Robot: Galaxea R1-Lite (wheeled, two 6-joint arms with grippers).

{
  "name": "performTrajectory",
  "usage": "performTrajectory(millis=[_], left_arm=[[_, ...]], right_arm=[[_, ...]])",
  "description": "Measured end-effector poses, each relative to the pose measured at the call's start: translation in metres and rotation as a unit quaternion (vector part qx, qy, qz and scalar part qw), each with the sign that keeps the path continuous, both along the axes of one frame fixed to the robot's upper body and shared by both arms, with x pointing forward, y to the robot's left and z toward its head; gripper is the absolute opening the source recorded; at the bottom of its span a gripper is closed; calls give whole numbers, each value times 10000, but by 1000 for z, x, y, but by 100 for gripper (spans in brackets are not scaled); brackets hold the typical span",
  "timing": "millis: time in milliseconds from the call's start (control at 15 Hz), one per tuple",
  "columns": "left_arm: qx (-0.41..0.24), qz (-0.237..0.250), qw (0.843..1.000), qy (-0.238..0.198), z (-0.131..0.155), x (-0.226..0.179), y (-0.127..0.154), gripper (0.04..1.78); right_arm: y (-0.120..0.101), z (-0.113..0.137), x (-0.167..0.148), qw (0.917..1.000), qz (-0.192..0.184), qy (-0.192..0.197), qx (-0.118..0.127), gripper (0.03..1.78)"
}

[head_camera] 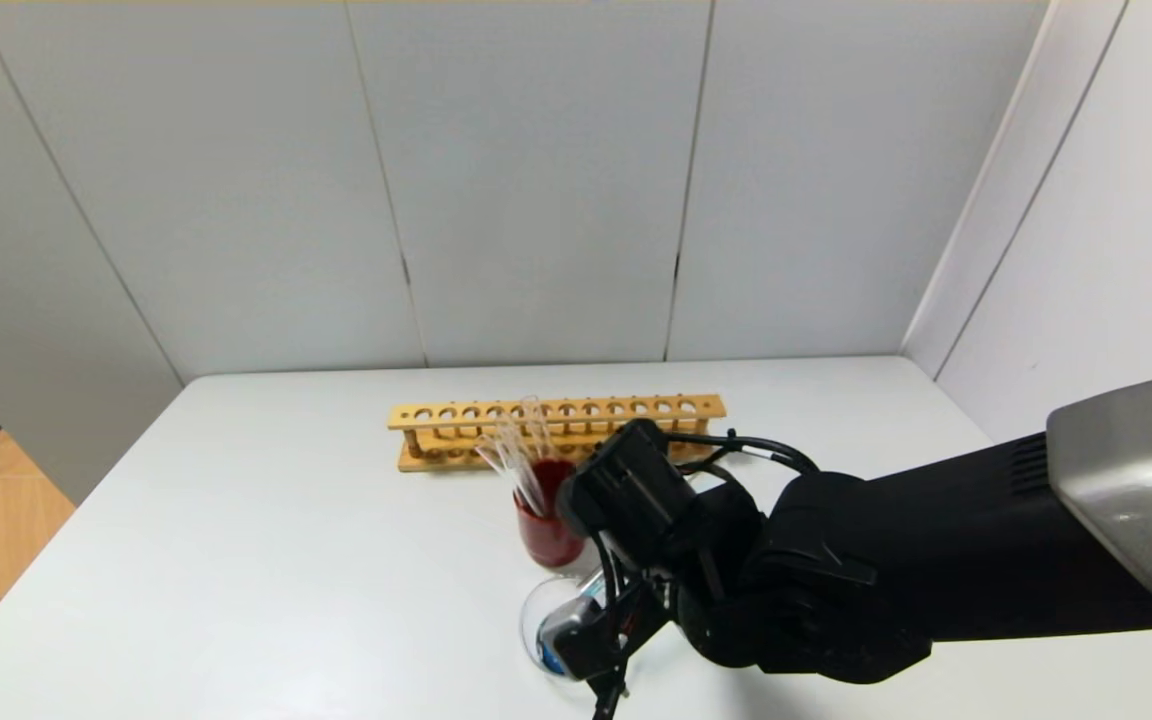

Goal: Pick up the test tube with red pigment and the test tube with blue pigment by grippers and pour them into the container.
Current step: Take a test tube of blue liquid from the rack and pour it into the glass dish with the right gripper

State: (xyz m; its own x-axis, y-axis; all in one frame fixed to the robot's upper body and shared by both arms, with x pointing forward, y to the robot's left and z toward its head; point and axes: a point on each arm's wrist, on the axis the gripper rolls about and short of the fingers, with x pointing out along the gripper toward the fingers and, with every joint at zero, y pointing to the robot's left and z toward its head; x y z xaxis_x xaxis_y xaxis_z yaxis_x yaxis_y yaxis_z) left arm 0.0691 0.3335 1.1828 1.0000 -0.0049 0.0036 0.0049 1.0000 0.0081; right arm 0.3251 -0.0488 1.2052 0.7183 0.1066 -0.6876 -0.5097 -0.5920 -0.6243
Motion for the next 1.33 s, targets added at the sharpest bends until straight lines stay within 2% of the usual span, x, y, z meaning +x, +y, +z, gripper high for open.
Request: performTrajectory(millis=[333,533,1333], left_arm=[[-2,-1,10000,0,0,0,0,174],[0,0,10000,0,0,0,0,174],[-2,0,10000,0,0,0,0,174]], right_arm=[[18,3,-10,9995,212,-198,-144,32],[19,1,-13,9990,157,-242,-343,32],[30,1,-9,9956,167,-553,-732,32]])
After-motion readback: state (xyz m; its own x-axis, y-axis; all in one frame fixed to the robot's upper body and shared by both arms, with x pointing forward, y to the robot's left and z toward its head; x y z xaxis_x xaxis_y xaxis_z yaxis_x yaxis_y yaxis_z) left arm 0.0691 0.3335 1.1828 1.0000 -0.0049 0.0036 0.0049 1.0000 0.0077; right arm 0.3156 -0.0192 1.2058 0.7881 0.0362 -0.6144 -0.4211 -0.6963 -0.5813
